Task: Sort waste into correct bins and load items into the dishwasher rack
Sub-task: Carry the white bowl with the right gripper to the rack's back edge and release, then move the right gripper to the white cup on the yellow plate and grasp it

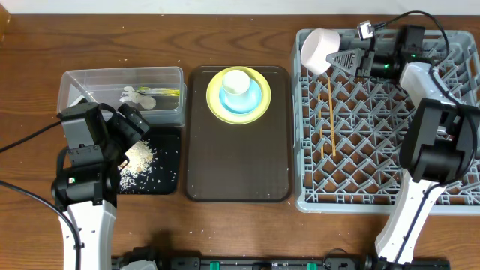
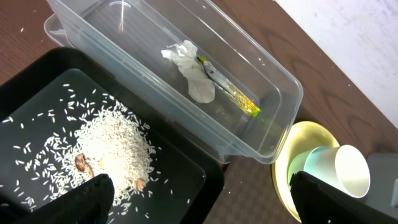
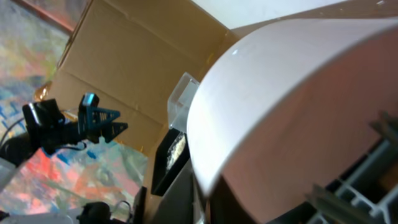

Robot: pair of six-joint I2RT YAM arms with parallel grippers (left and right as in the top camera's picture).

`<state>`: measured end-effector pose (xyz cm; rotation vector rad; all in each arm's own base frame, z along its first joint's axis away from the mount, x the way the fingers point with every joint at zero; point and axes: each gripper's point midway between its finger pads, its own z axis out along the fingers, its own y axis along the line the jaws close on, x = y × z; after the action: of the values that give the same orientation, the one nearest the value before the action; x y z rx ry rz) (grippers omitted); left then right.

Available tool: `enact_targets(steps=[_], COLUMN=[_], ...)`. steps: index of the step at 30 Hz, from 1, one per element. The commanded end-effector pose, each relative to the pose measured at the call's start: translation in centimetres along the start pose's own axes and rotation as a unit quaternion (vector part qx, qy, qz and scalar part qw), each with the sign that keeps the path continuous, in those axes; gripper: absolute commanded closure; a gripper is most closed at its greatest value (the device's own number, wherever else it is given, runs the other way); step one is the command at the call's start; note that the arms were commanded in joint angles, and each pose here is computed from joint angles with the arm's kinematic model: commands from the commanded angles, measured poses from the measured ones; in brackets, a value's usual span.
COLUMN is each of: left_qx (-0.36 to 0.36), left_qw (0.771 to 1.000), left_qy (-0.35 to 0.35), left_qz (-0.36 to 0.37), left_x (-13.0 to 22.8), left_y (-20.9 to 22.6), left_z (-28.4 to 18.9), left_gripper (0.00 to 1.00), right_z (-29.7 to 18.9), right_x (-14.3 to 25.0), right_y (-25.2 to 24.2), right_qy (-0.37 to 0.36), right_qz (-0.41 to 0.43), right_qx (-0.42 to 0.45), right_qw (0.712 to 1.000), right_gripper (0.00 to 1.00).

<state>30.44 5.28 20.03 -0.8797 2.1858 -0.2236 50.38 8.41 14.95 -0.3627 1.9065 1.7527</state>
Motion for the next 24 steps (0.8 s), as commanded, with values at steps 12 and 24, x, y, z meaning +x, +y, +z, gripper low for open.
enact_targets(steps=[12,24], left_qx=[0.001,0.002], left_qw=[1.000,1.000], left_qy=[-0.010,-0.010], left_qz=[-0.001,-0.001], left_x=[-0.8,-0.8], left_y=[-0.2,-0.2], left_z=[-0.4,-0.4], left_gripper=[0.07,0.07], right_z=[-2.9,-6.8], right_x=[0.5,-4.5], right_y=[-4.1,2.5], right_qy=[-0.011,-0.031], right_qz=[0.082,-0.027], right_qx=[0.148,0.411], right_qw=[0.986,0.911], right_gripper=[0.59,0.62])
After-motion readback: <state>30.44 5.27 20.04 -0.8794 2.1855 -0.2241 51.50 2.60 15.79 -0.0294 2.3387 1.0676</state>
